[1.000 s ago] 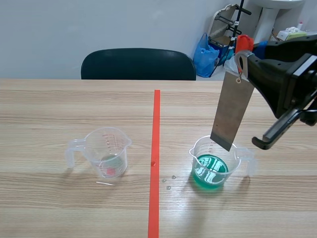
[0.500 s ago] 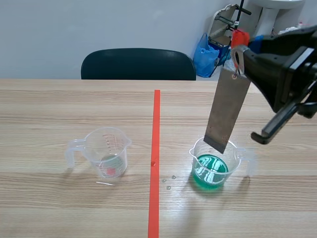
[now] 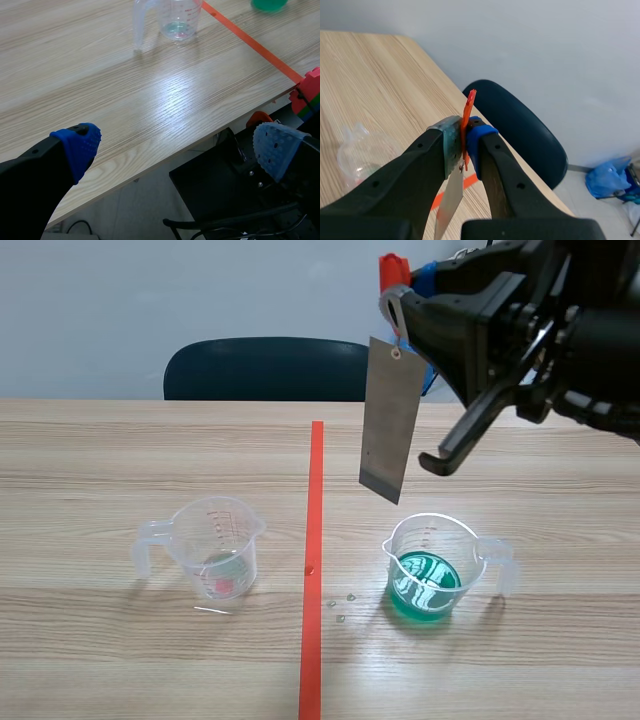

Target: Do the redox reaction experiment

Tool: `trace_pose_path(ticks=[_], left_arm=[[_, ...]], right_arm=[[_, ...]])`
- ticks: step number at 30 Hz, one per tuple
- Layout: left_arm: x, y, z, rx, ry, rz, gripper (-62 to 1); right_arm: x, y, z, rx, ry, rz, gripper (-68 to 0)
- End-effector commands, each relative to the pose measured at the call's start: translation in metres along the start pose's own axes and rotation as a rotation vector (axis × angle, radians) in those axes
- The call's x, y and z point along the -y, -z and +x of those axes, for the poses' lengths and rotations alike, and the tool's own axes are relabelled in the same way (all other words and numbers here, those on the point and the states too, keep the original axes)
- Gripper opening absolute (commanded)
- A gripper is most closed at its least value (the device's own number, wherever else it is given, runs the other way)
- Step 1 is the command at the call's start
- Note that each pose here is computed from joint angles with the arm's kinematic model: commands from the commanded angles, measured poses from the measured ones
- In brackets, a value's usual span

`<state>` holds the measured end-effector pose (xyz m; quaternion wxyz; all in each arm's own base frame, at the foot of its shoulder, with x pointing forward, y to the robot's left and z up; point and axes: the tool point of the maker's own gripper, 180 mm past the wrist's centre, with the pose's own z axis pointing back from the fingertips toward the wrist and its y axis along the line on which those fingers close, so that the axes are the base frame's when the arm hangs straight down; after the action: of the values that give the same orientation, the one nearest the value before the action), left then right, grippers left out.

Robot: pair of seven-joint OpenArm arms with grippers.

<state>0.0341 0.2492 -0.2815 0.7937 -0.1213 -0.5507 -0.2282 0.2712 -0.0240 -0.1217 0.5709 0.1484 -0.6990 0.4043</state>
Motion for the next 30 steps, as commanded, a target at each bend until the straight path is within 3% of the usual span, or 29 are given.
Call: trace_pose_path(ticks=[1, 7, 18, 30], left_arm=[[0.001, 0.002, 0.005, 0.023, -0.002, -0.003, 1.4], [0.001, 0.002, 0.005, 0.023, -0.001, -0.004, 1.4], [0.001, 0.002, 0.005, 0.023, -0.001, -0.004, 1.4], [0.001, 0.002, 0.005, 0.023, -0.002, -0.003, 1.4]], right_arm=[[0.002, 0.003, 0.016, 0.048, -0.027, 0.005, -65.6], [-0.008, 0.02, 0.028, 0.09, -0.027, 0.049, -65.6], [-0.018, 0.056, 0.025, 0.137, 0.061, 0.077, -65.6], [-0.043, 0.097, 0.021, 0.121, 0.139, 0.145, -65.6]])
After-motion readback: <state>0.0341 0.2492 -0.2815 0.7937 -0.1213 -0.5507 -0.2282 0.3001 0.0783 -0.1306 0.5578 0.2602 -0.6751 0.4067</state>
